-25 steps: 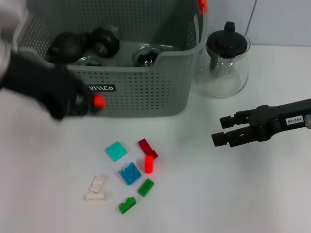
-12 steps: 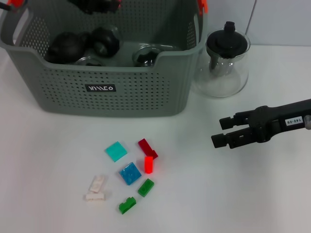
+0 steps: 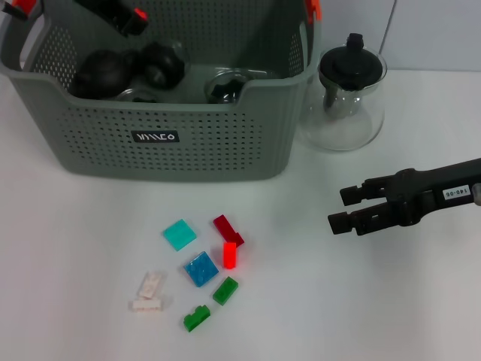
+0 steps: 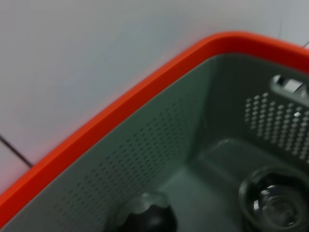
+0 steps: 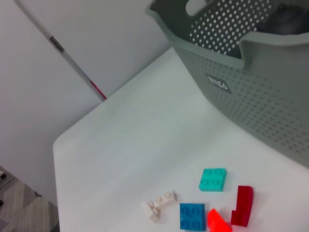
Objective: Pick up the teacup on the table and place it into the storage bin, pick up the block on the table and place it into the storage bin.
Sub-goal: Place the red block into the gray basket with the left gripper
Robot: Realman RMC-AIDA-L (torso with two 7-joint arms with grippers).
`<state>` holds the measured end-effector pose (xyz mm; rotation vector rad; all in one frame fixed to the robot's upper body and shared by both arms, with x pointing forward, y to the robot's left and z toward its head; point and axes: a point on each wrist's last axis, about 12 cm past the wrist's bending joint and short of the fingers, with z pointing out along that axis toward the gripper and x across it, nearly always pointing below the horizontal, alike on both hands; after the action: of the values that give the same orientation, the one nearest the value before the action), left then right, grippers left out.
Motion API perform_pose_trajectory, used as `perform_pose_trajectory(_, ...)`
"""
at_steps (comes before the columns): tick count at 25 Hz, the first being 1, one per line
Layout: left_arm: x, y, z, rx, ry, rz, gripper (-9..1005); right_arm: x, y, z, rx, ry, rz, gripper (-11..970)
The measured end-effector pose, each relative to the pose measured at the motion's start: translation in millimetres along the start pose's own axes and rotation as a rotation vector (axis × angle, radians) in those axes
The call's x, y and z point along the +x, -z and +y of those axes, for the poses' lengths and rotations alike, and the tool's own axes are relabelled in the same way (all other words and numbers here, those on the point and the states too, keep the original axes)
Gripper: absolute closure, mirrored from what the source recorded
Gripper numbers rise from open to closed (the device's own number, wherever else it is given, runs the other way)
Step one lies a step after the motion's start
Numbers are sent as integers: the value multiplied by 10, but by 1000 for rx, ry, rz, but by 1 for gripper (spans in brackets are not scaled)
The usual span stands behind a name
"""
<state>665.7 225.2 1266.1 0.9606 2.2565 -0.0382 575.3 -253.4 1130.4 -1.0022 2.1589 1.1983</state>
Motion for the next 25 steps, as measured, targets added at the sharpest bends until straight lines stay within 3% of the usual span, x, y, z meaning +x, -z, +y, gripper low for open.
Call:
perform_pose_trajectory(14,47,-171,153,-51,54,76,784,17,-9,-2,-2,6,6,13)
perform_pose_trajectory(25,108,-187,152,-51,60,84,779,17,-9,-2,-2,6,6,13)
